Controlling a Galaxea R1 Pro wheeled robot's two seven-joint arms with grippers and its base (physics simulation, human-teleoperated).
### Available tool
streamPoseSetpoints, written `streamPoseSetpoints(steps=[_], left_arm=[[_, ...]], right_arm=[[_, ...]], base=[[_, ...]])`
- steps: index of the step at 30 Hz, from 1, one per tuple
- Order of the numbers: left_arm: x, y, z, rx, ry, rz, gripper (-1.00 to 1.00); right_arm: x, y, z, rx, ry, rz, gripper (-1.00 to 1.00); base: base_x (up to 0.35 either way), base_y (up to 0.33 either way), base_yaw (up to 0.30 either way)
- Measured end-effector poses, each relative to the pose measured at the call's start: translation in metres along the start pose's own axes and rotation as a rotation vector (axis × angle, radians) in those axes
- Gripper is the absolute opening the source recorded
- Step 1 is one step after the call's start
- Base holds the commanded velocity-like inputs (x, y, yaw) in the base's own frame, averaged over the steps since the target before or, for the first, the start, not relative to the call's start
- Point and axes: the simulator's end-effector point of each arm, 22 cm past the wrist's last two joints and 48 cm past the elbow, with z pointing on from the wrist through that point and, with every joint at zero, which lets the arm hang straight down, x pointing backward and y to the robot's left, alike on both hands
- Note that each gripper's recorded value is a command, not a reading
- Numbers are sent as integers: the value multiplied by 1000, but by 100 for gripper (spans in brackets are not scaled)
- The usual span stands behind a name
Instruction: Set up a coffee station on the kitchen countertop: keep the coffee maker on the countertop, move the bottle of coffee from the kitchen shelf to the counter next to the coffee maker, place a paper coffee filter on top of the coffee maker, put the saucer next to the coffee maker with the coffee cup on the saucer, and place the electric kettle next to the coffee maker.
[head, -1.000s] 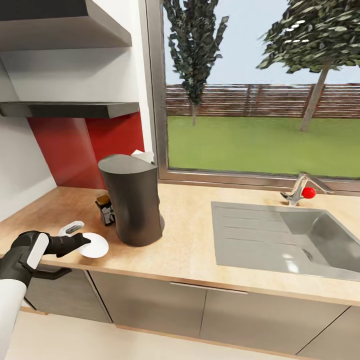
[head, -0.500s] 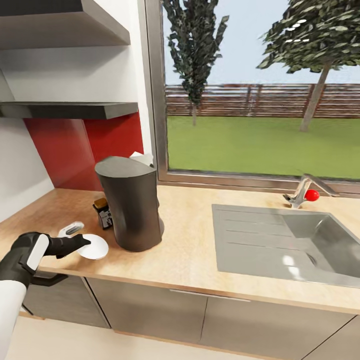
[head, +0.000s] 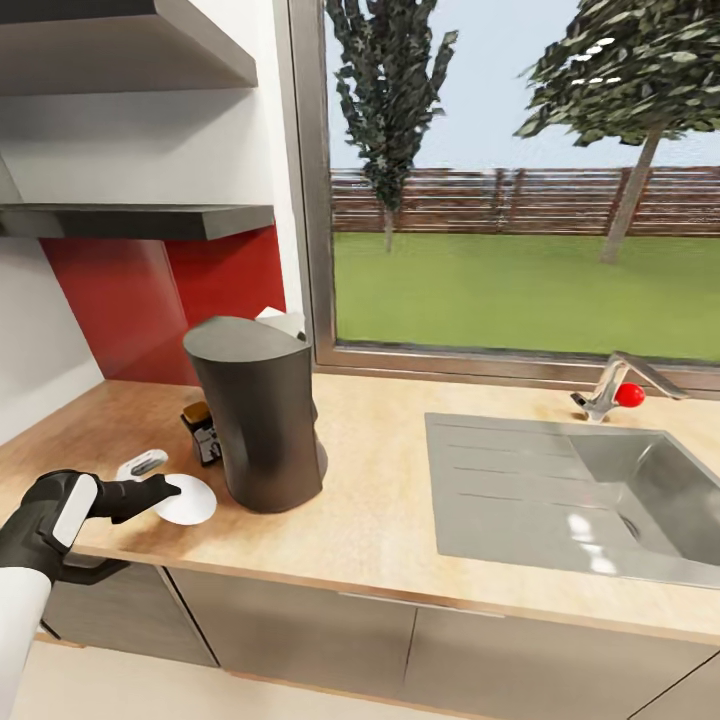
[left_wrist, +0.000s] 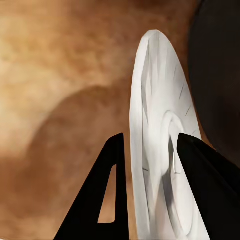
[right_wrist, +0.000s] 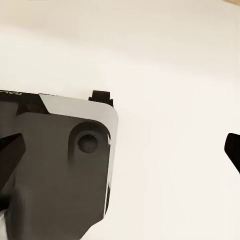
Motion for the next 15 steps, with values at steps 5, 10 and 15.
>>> streamPoseSetpoints(steps=[5,10,15], left_arm=[[0,0,0,-1,0,0,-100],[0,1,0,-4,0,1,-100],[0,1,0,-3,0,1,-100]], right_arm=[[0,0,0,0,0,0,100],[0,-1,0,1,0,1,100],[0,-1,0,1,0,2,100]], base=[[81,0,0],[117,0,0],[13,0,0]])
